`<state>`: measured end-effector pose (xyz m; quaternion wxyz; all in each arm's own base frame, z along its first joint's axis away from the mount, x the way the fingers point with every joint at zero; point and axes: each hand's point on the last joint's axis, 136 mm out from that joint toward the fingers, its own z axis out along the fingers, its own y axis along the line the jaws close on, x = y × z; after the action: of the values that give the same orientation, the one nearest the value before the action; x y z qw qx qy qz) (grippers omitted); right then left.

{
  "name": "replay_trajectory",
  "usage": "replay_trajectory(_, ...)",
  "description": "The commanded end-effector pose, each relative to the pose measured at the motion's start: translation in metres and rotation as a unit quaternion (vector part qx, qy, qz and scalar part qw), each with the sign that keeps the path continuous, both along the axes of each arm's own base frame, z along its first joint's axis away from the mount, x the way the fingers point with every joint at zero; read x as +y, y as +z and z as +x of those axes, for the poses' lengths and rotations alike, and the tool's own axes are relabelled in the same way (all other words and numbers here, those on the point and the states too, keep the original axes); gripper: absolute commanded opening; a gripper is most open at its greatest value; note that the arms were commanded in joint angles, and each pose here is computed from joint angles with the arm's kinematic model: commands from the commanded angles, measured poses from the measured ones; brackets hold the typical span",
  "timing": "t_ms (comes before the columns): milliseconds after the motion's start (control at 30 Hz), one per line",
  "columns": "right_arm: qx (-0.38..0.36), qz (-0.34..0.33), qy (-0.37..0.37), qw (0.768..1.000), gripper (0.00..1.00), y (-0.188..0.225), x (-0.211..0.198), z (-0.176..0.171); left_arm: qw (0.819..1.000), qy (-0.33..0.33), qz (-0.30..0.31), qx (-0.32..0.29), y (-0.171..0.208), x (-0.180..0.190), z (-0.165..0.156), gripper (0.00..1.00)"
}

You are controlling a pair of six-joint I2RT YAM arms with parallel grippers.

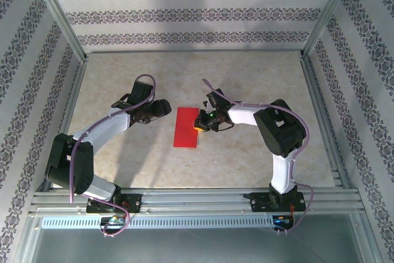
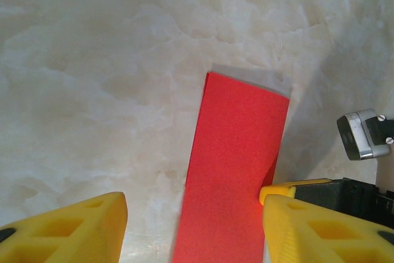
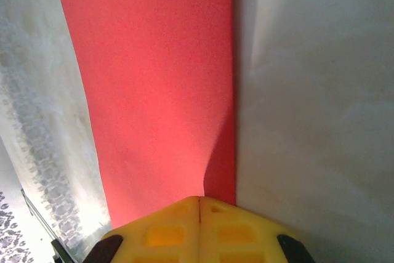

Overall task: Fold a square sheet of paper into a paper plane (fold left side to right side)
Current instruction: Move the paper to the center of the table, then third fold the triangle at the center of the table.

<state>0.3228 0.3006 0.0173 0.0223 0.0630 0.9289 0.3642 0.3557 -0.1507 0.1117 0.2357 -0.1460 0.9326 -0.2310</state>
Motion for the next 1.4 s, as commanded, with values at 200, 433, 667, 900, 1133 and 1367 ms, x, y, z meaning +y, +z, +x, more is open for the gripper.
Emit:
replay_trajectory(200, 0.006, -0.041, 0.012, 0.999, 0.0, -0.015, -0.034, -0.011, 0.996, -0.056, -0.056, 0.04, -0.019, -0.027, -0.005, 0.47)
replay_trajectory(433, -0.003, -0.081, 0.025, 0.996, 0.0, -0.016, -0.066, -0.02, 0.991, -0.086, -0.078, 0.074, -0.037, -0.053, -0.017, 0.46)
replay_trajectory(667, -0.009, -0.086, 0.025, 0.996, 0.0, -0.016, -0.075, -0.023, 0.985, -0.108, -0.082, 0.102, -0.053, -0.079, -0.028, 0.46)
replay_trajectory(900, -0.011, -0.084, 0.028, 0.996, 0.0, -0.016, -0.073, -0.021, 0.981, -0.125, -0.08, 0.121, -0.064, -0.098, -0.033, 0.44)
replay_trajectory(1133, -0.011, -0.082, 0.028, 0.996, 0.0, -0.016, -0.072, -0.02, 0.98, -0.134, -0.086, 0.119, -0.067, -0.11, -0.032, 0.4)
replay_trajectory(1367, -0.011, -0.082, 0.028, 0.996, 0.0, -0.017, -0.072, -0.02, 0.978, -0.143, -0.086, 0.123, -0.07, -0.118, -0.031, 0.39)
